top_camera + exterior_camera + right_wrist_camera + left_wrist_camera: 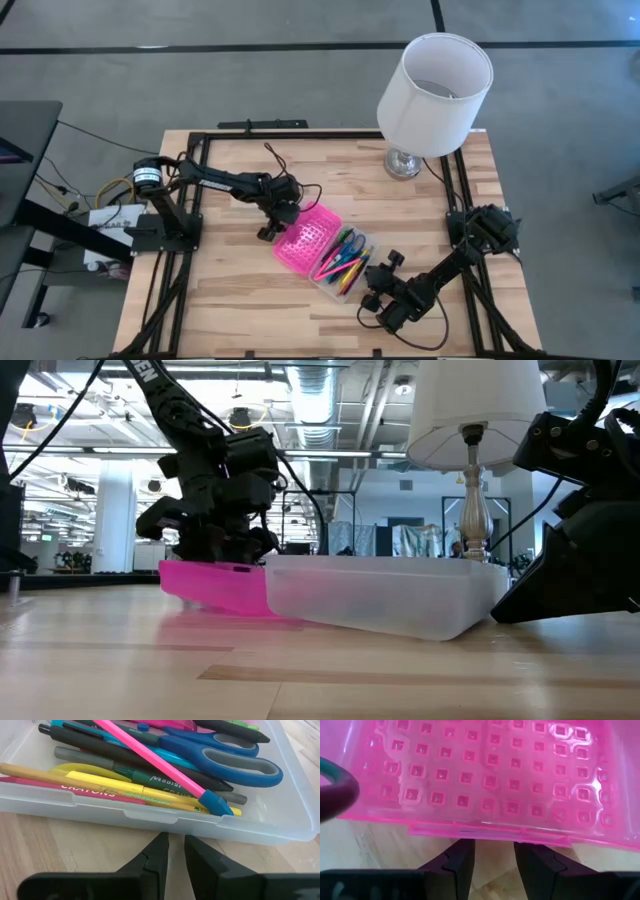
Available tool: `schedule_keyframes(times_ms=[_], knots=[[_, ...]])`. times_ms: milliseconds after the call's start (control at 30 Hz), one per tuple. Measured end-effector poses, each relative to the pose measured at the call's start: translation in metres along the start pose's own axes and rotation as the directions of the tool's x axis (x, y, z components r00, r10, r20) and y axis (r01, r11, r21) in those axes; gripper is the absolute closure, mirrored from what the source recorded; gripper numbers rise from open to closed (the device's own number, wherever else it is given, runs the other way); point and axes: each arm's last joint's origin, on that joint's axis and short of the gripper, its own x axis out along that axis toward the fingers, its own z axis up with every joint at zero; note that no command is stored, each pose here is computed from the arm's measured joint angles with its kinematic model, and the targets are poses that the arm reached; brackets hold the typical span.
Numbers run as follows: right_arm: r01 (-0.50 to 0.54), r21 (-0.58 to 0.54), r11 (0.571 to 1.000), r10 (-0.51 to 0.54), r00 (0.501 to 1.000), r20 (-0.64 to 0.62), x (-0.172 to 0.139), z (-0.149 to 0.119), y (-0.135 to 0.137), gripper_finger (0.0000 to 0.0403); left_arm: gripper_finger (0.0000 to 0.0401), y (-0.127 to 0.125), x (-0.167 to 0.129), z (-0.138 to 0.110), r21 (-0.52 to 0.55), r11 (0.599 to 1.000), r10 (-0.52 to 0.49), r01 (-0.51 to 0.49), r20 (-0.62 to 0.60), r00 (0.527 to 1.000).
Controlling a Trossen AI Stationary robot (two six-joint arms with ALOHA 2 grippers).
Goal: Pick & place school supplies into a supply box
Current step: Close the pink supply box
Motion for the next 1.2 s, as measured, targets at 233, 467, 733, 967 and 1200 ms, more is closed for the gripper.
schedule_keyframes(times_ms=[233,467,733,967,1200], knots=[[0.0,0.0,1.0,0.0,1.0,0.0,0.0,0.0,0.0,0.034,0.0269,-0.003,-0.01,0.004,0.016,1.0,0.012,-0.013,0.014,1.0],[0.0,0.0,1.0,0.0,1.0,0.0,0.0,0.0,0.0,0.034,0.0269,-0.006,-0.022,0.01,0.029,0.999,0.042,-0.043,0.032,0.999],[0.0,0.0,1.0,0.0,1.0,-0.001,0.0,0.0,0.0,0.034,0.0269,-0.012,-0.04,0.02,0.063,0.993,0.098,-0.103,0.072,0.993],[-0.001,-0.007,1.0,0.001,1.0,-0.001,0.0,0.0,0.0,0.034,0.0269,-0.019,-0.045,0.025,0.088,0.987,0.127,-0.133,0.066,0.99],[-0.003,-0.015,1.0,0.003,1.0,-0.009,0.0,0.0,0.0,0.034,0.0269,-0.021,-0.043,0.026,0.096,0.983,0.154,-0.157,0.044,0.987]])
